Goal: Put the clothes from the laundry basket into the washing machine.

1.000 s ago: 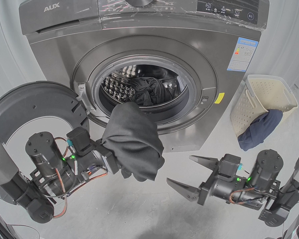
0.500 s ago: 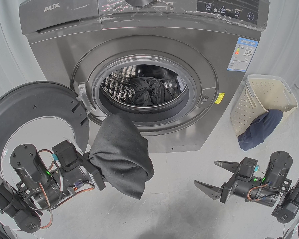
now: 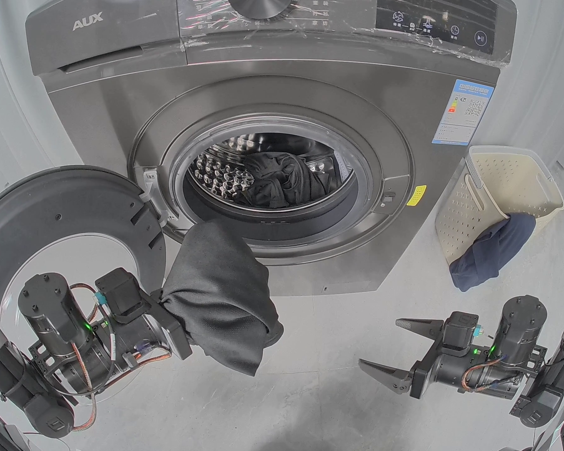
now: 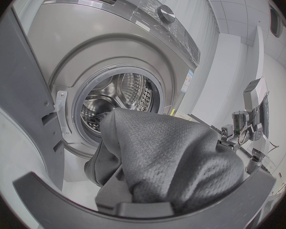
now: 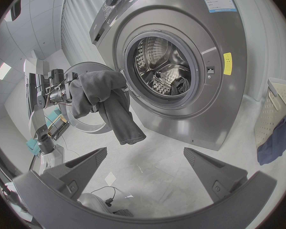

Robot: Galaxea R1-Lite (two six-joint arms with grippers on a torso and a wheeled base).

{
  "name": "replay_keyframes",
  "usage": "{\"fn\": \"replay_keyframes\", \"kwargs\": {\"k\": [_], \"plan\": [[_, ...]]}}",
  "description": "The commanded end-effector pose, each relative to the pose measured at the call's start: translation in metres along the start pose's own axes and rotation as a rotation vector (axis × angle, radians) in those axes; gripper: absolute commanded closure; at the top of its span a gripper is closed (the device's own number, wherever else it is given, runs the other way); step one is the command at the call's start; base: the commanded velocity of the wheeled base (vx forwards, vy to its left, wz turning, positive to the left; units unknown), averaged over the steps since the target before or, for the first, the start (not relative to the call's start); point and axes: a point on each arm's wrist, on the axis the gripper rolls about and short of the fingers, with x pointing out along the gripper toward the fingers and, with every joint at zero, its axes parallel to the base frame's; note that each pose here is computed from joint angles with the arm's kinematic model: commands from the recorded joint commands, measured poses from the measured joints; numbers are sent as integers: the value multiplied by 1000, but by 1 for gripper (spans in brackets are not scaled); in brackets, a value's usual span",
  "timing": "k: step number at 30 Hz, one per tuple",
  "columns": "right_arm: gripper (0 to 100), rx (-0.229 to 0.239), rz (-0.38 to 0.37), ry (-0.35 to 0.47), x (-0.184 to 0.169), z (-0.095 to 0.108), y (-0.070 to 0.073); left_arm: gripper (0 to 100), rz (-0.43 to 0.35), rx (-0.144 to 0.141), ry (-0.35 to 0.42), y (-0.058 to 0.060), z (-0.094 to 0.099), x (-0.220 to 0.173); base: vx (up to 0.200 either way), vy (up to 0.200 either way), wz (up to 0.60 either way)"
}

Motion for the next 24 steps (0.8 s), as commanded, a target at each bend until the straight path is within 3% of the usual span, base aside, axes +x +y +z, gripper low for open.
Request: {"fn": "replay_keyframes", "kwargs": {"k": [1, 2, 4, 9, 18, 21, 24], "plan": [[0, 0, -1, 2, 2, 0, 0, 100, -4, 7, 2, -1, 0, 0, 0, 0, 0], [0, -1, -2, -4, 2, 1, 0, 100, -5, 40, 16, -1, -3, -2, 0, 0, 0], [0, -3, -1, -16, 3, 3, 0, 100, -5, 57, 19, -1, -4, -2, 100, 0, 0], [0, -2, -2, -19, 3, 4, 0, 100, -23, 59, 23, -5, -5, -1, 200, 0, 0], [0, -3, -1, -22, 4, 4, 0, 100, -29, 57, 28, -7, -6, -1, 0, 0, 0], [0, -4, 4, -22, 4, 4, 1, 100, -29, 57, 29, -7, -6, -1, 200, 0, 0], [0, -4, 5, -22, 4, 4, 2, 100, -27, 58, 32, -7, -7, -2, 0, 0, 0]]}}
